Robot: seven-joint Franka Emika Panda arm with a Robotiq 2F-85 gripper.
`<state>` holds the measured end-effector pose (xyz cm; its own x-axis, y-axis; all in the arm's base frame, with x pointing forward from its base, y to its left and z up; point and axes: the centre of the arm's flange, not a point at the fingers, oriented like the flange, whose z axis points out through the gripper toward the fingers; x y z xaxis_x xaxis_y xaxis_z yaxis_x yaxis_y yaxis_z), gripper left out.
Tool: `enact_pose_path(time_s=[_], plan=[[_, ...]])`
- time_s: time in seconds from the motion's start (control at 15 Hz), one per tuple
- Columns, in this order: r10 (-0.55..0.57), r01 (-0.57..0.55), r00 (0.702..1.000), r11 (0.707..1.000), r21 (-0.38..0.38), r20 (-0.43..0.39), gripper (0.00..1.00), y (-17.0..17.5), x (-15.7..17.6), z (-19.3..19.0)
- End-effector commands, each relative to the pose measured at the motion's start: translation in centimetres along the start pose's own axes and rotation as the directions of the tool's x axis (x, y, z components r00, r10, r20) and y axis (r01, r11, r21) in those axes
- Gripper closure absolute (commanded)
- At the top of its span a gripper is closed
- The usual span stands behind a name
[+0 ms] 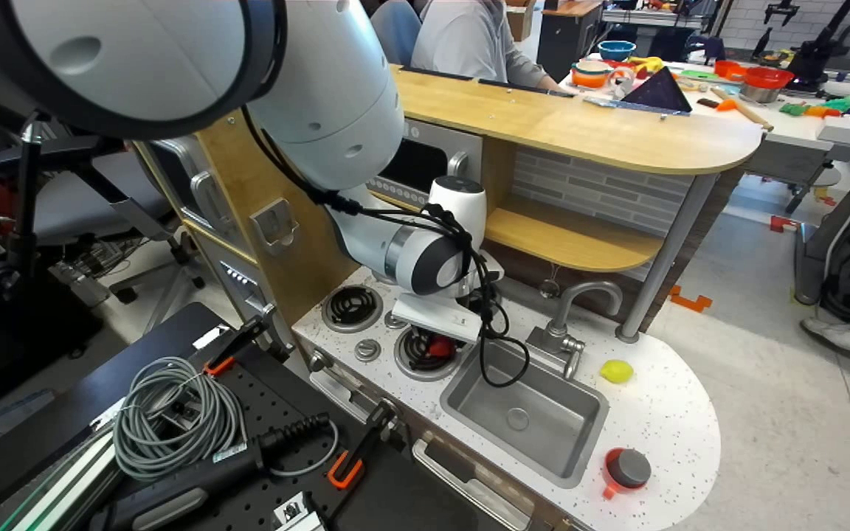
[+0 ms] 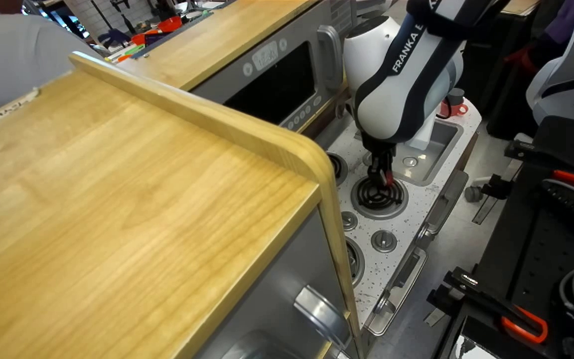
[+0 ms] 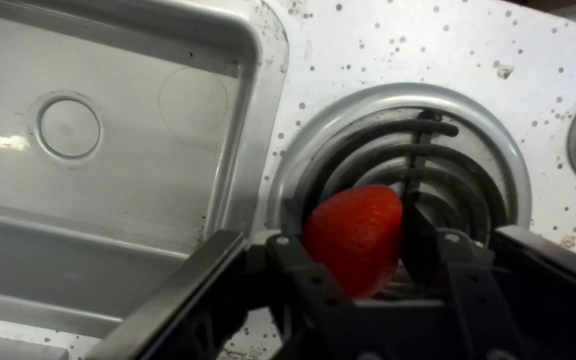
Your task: Remove the orange plush from the sink, put it on the stove, then put it back in the sink
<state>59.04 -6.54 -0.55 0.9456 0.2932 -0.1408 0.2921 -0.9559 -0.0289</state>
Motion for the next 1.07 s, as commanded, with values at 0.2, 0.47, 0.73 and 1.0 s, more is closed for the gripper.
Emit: enact_pose_path(time_s=[0.2,0.47,0.73,1.0], plan=[[0.079,-0.08,0.997,0.994,-0.072,-0.012,0.77,7.0,-1.2,-1.9],[0.152,-0.153,0.988,0.982,-0.111,-0.022,0.77,11.8,-2.0,-2.6],[0.193,-0.193,0.981,0.973,-0.129,-0.011,0.77,14.3,-3.0,-1.8],[0.233,-0.229,0.972,0.962,-0.146,0.012,0.77,16.0,-3.1,0.0]])
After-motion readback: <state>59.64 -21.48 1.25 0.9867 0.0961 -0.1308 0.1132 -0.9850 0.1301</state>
